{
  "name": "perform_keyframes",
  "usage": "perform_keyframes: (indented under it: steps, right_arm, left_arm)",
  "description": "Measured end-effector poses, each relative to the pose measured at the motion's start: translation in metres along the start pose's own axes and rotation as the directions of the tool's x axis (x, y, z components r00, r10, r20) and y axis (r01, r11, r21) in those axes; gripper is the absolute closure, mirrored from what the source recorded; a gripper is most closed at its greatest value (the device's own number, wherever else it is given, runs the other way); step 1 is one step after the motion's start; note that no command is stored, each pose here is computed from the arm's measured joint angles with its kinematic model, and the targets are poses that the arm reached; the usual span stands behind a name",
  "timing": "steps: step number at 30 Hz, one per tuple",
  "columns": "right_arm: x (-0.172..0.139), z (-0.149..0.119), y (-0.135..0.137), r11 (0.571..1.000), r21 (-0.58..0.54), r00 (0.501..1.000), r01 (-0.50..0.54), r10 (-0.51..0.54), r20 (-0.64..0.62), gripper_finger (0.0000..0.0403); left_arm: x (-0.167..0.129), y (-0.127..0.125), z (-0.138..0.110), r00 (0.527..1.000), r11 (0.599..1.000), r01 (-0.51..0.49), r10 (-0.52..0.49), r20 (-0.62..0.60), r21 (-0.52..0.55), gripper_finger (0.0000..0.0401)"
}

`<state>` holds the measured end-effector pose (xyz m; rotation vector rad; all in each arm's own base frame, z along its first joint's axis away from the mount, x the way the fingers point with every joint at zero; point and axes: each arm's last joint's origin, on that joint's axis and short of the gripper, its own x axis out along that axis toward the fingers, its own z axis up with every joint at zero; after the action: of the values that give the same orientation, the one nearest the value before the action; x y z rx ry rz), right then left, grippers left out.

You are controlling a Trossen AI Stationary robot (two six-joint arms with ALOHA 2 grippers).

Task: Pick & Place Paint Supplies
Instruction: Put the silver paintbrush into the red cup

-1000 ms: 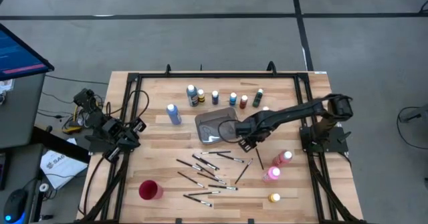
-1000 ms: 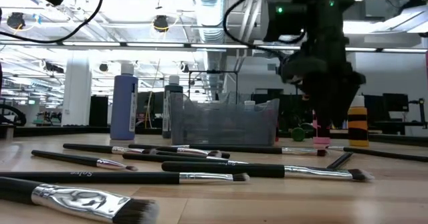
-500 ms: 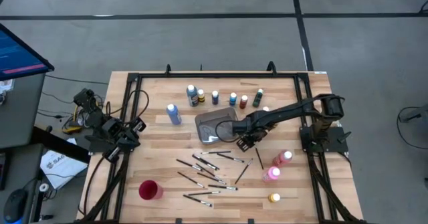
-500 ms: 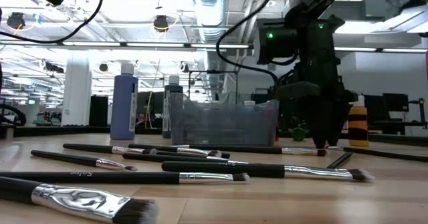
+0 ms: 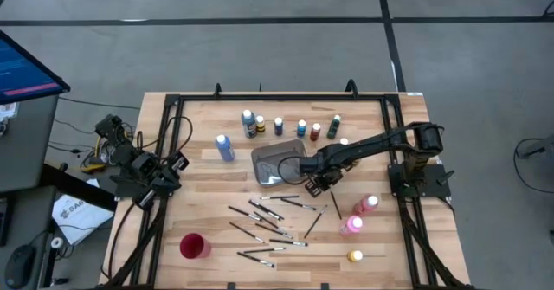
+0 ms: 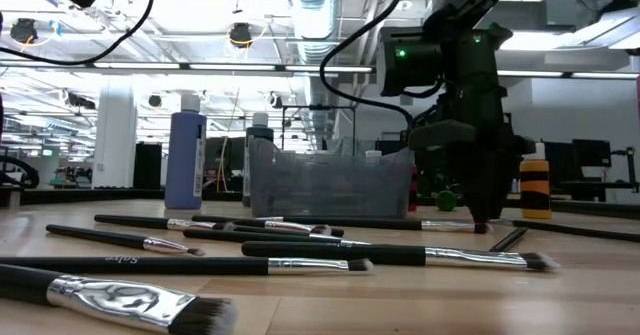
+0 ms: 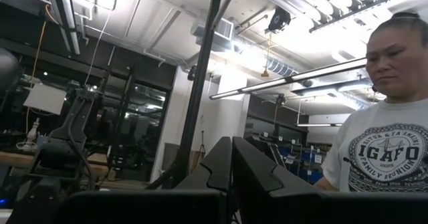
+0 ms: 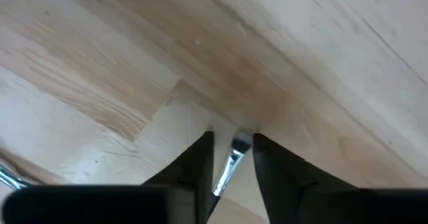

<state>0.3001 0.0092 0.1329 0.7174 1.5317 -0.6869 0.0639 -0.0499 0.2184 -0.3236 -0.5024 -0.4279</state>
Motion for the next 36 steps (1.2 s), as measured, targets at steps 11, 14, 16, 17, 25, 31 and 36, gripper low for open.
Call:
perform_keyframes:
  steps: [11, 14, 16, 17, 25, 31, 36]
  right_arm:
    - [0.001, -0.002, -0.003, 1.0, 0.011, 0.999, 0.03, -0.029, -0.013, 0.0397]
    - [-0.001, -0.003, -0.003, 0.999, 0.009, 0.999, 0.033, -0.033, -0.01, 0.0399]
    - [-0.005, -0.006, -0.004, 0.999, 0.003, 0.999, 0.045, -0.045, 0.014, 0.0401]
    - [-0.007, -0.007, -0.004, 0.999, 0.003, 0.998, 0.046, -0.046, 0.032, 0.0401]
    - [-0.06, -0.021, -0.011, 0.996, 0.028, 0.97, -0.087, 0.078, 0.228, 0.0403]
    - [-0.11, -0.037, -0.006, 0.949, -0.076, 0.819, -0.306, 0.303, 0.487, 0.0403]
    - [-0.151, -0.04, 0.008, 0.838, -0.279, 0.527, -0.47, 0.52, 0.672, 0.0403]
  left_arm:
    - [0.0, 0.0, 0.0, 1.0, 1.0, -0.004, 0.004, 0.004, -0.001, 0.0398]
    - [0.0, 0.0, 0.001, 1.0, 1.0, -0.004, 0.004, 0.005, -0.002, 0.0398]
    - [0.0, 0.0, 0.001, 1.0, 1.0, -0.004, 0.004, 0.008, -0.003, 0.0398]
    - [0.0, 0.0, 0.001, 1.0, 1.0, -0.004, 0.004, 0.008, -0.003, 0.0398]
    - [0.0, 0.001, 0.002, 0.999, 1.0, -0.027, 0.027, 0.02, -0.008, 0.0398]
    - [0.0, 0.001, 0.004, 0.999, 0.999, -0.029, 0.03, 0.044, -0.017, 0.0398]
    - [0.0, 0.001, 0.006, 0.997, 0.999, -0.046, 0.047, 0.057, -0.023, 0.0398]
